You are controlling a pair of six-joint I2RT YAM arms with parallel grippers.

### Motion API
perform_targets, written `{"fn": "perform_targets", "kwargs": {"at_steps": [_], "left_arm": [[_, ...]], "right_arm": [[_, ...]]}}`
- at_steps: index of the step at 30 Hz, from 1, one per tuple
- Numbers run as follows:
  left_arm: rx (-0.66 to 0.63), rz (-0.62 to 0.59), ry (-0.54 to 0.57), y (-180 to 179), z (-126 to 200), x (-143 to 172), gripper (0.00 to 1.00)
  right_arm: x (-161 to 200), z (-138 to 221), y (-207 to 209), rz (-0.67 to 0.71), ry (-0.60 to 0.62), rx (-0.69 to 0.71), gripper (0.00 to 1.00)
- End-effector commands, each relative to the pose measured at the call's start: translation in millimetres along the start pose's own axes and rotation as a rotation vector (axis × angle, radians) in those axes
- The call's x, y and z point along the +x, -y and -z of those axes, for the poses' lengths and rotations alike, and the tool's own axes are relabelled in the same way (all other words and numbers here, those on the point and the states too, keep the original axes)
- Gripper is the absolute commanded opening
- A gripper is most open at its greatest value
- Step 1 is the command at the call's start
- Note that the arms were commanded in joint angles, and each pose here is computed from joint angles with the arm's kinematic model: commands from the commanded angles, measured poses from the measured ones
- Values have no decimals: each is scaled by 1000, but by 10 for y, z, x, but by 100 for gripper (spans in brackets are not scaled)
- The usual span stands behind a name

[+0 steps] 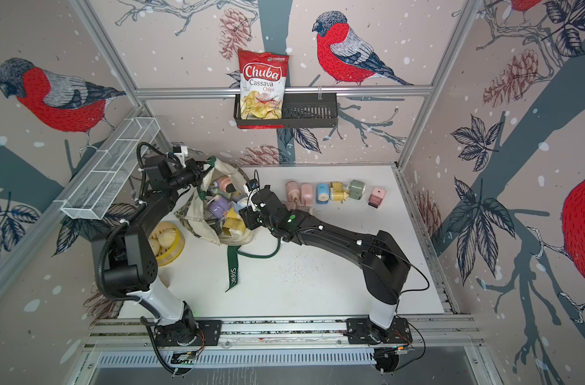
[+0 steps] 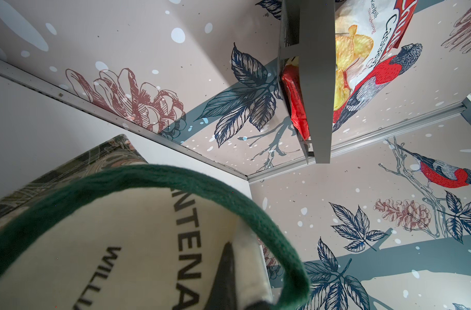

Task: Take out the pencil sharpeners from the tote bags
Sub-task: Pick up the pencil sharpener from the canvas bag, then place the pencil sharpener at the center of the board.

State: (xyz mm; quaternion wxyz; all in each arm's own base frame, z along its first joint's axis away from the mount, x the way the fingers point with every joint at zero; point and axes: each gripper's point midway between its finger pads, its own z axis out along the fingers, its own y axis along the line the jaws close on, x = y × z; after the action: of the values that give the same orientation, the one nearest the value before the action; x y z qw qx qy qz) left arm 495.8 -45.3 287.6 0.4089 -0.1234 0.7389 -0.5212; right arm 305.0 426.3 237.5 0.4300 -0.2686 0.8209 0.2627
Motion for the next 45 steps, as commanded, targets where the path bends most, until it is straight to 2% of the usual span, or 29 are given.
{"fn": "perform_targets", "kwargs": {"at_steps": [1, 9, 15, 20, 28, 45], "left_arm": [[103, -126, 24, 343, 44, -106, 0], [106, -123, 24, 346, 45, -105, 0], [106, -122, 24, 338, 41, -104, 0], [104, -117, 22, 316, 34, -100, 0], [102, -124, 24, 334, 41, -103, 0], [93, -131, 25, 331, 45, -108, 0]], "right_arm": [[153, 256, 428, -15, -98, 126, 30], [409, 1042, 1599, -200, -192, 340, 31], [639, 1296, 2156, -301, -256, 475, 32], [781, 1238, 2435, -353, -337, 551, 32], [1062, 878, 2589, -385, -534, 564, 32], [1494, 575, 2643, -392, -716, 549, 33]]}}
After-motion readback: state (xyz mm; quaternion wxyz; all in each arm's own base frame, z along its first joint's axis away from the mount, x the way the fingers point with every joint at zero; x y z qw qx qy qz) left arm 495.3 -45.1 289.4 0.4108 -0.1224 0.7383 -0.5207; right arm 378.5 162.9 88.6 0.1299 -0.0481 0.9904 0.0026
